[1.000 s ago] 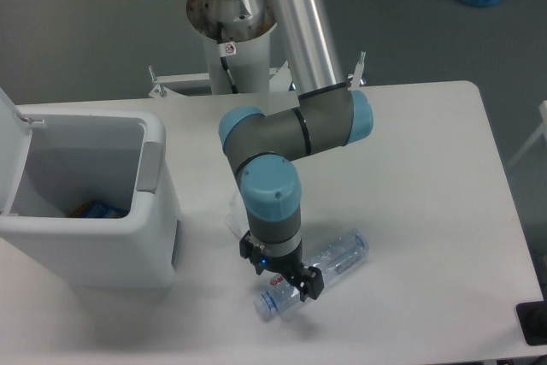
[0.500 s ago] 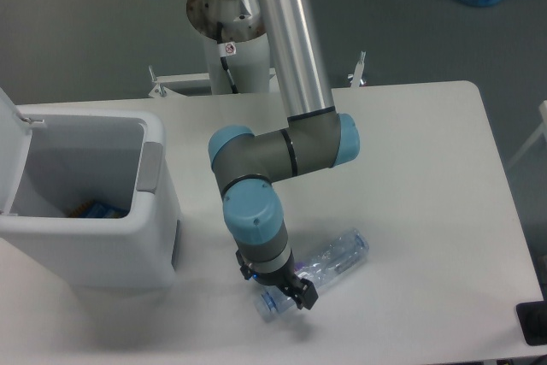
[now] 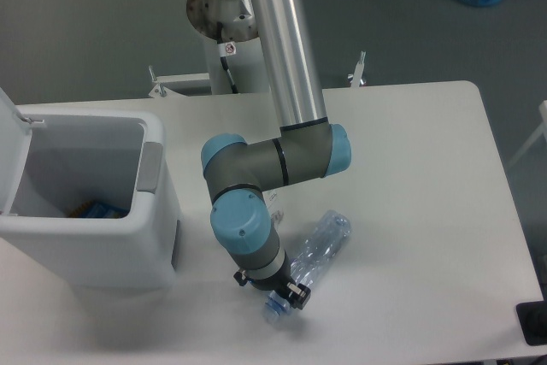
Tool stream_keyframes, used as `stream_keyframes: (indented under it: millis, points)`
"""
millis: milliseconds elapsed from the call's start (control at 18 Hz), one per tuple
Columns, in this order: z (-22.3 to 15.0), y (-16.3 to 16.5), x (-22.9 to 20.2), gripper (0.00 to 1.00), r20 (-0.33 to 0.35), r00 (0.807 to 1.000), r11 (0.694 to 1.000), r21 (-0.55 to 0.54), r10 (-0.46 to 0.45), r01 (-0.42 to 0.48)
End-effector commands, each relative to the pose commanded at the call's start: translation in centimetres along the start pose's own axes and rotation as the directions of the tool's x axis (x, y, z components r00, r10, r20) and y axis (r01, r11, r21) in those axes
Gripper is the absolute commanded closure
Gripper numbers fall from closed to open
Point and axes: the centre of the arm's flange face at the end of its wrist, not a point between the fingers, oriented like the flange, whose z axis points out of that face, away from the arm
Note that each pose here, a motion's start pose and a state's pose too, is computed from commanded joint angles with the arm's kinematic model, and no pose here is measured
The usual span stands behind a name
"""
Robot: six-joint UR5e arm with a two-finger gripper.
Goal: Place the trash in the trash can
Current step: 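Close the gripper on the bottle's cap end, then lift the bottle and carry it over the white trash bin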
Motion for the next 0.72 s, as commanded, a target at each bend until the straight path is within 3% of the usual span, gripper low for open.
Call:
stream_keyframes:
  millis: [444,722]
  points:
    - [-3.1,0.1,-2.1,0.52,0.025,0.999,0.998,0.065,-0.026,0.024]
    - [-6.7,1.6,-5.2,0.52,0.011,0.996,0.98,0.18,-0.086,0.082]
